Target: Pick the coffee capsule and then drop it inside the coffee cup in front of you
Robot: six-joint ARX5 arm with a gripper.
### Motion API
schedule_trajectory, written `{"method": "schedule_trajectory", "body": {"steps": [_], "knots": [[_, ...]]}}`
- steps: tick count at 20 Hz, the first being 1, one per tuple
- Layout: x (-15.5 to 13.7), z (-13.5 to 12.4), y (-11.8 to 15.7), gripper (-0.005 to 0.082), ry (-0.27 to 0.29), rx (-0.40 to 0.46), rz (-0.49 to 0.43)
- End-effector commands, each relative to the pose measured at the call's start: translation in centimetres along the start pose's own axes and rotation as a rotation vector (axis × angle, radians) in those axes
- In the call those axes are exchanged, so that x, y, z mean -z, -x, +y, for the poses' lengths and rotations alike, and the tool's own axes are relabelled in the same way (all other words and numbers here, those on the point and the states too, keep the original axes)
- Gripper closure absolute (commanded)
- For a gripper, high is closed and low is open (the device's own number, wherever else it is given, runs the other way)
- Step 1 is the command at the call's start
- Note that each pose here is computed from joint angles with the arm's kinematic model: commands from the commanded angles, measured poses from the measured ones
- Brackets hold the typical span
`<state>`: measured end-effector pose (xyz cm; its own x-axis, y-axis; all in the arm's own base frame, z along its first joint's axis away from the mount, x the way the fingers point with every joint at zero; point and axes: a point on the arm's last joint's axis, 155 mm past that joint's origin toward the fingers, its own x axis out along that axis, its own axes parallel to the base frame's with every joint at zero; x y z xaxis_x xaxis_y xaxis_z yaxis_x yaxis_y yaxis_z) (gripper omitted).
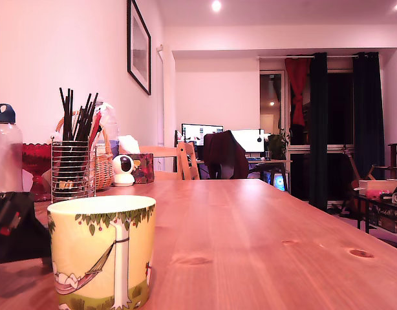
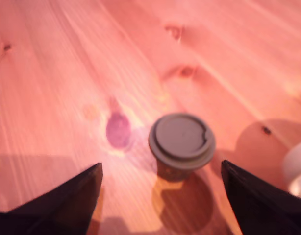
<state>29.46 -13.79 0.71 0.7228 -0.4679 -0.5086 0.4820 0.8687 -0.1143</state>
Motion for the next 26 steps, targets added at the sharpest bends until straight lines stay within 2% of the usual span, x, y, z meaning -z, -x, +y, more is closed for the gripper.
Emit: {"method": "schedule_trajectory", "body": {"steps": [1, 4, 5, 6, 9, 10, 21, 23, 26], "knots": [[-0.3, 0.1, -0.5, 0.0080, -0.004, 0.000, -0.001], [-0.5, 0.2, -0.9, 0.0089, -0.004, 0.002, 0.000], [-0.5, 0.2, -0.9, 0.0139, -0.004, 0.001, 0.000], [-0.5, 0.2, -0.9, 0.0217, -0.003, 0.002, 0.000], [-0.5, -0.3, -0.9, 0.0548, 0.003, 0.030, 0.000], [-0.5, -0.6, -0.9, 0.0608, 0.003, 0.043, 0.000], [-0.7, -0.9, -0.9, 0.0623, 0.002, 0.058, -0.006], [-0.7, -0.9, -0.9, 0.0623, 0.029, 0.058, -0.005], [-1.2, -0.9, -0.7, 0.0623, 0.029, 0.058, -0.021]]}}
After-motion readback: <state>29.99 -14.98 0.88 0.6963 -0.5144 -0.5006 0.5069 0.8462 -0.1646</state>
